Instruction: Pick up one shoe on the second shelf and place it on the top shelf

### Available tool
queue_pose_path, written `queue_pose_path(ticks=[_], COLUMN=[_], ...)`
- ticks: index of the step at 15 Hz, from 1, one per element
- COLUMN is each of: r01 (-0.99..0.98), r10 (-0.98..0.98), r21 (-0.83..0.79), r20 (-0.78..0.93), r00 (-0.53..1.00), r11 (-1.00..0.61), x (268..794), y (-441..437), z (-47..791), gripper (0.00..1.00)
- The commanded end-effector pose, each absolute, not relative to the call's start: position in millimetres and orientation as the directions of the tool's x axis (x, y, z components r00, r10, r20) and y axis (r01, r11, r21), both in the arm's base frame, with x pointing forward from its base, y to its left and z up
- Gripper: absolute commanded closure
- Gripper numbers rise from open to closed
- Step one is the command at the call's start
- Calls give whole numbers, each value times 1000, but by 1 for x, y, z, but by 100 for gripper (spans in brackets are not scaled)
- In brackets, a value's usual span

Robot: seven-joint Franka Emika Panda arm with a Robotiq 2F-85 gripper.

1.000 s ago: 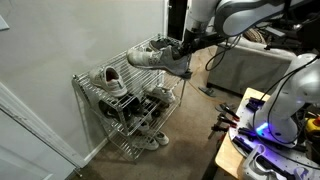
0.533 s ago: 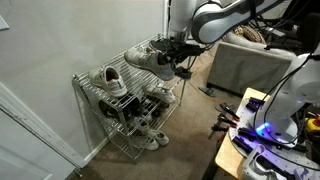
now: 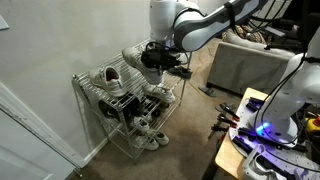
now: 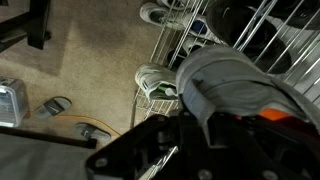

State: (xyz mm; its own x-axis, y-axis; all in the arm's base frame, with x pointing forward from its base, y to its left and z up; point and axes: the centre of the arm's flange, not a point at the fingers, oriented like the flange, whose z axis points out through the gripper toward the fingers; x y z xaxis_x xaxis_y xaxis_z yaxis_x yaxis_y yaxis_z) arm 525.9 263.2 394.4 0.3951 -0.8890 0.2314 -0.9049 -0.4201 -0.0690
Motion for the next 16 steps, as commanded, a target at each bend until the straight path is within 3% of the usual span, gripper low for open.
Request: queue_pose_path(ticks=[1,16], r01=[-924,-915], r10=[-890,-864], r21=[-50,5], r20=[292,329], r00=[349,382], r11=[-379,-403], x=[552,642], y=[303,333], z=[389,379], gripper=[96,96])
